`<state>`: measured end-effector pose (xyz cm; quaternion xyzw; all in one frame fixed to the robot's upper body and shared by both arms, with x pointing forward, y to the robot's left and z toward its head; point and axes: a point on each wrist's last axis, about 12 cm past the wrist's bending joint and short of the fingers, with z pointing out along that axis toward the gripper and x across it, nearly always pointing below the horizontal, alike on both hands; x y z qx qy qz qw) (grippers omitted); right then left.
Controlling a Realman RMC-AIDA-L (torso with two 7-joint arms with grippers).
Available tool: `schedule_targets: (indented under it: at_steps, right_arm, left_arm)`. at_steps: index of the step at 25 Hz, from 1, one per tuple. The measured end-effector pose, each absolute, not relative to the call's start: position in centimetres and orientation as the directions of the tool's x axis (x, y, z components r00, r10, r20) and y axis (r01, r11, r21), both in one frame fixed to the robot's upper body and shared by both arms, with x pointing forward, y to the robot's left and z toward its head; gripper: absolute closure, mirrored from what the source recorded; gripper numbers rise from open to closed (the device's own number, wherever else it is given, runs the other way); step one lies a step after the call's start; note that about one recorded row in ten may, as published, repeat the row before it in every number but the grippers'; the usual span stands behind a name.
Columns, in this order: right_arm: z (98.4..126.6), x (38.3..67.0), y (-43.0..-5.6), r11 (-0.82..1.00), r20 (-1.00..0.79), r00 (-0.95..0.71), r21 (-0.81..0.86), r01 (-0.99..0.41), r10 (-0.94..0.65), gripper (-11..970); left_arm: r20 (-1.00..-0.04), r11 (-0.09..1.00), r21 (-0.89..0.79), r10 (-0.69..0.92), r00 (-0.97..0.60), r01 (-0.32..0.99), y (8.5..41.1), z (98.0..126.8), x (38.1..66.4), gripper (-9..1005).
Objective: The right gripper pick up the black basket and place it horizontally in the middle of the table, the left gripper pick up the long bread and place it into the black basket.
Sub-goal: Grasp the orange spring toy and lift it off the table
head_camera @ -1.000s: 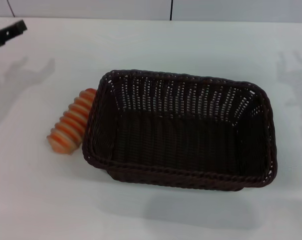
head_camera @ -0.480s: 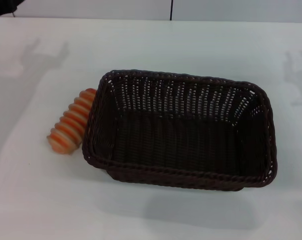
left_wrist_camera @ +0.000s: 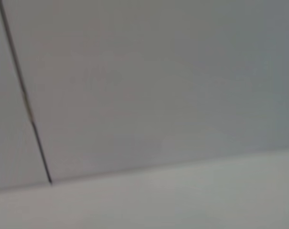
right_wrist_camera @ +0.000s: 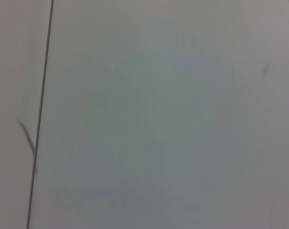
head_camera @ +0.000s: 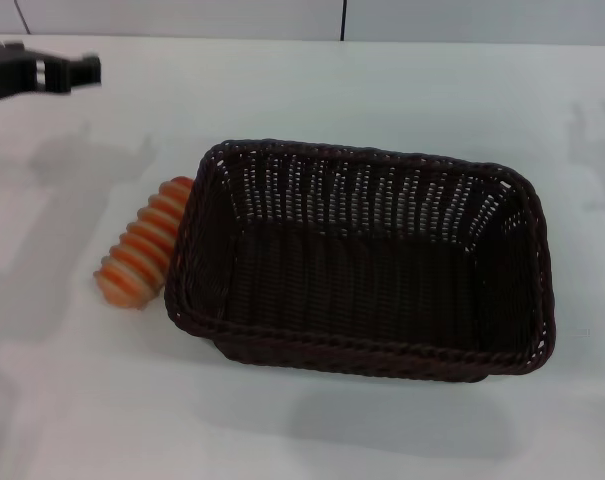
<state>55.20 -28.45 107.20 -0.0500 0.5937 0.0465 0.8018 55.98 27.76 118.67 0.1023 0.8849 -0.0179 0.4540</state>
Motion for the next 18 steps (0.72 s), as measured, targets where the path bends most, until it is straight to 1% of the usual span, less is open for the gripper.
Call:
schedule_targets:
  at_steps: [6,7,11,18]
  right_arm:
    - [107.3,55.6,-28.5,0.989,-0.957,0.289,-0.038,-0.141,0.004,593]
    - [107.3,55.7,-28.5,0.989,-0.957,0.289,-0.04,-0.142,0.003,593]
    - [107.5,56.0,-28.3,0.987,-0.956,0.293,-0.044,-0.152,0.003,594]
    - [107.6,56.1,-28.3,0.987,-0.955,0.296,-0.046,-0.153,0.001,594]
  left_arm:
    - [-0.76,0.963,0.101,0.238,-0.606,0.25,28.5,119.4,55.6,199]
    - [-0.729,0.961,0.088,0.242,-0.64,0.263,28.2,119.3,55.4,200]
    - [-0.662,0.96,0.058,0.242,-0.709,0.273,28.0,119.0,55.3,206]
    - [-0.537,0.955,0.013,0.256,-0.803,0.296,27.7,117.7,55.6,215]
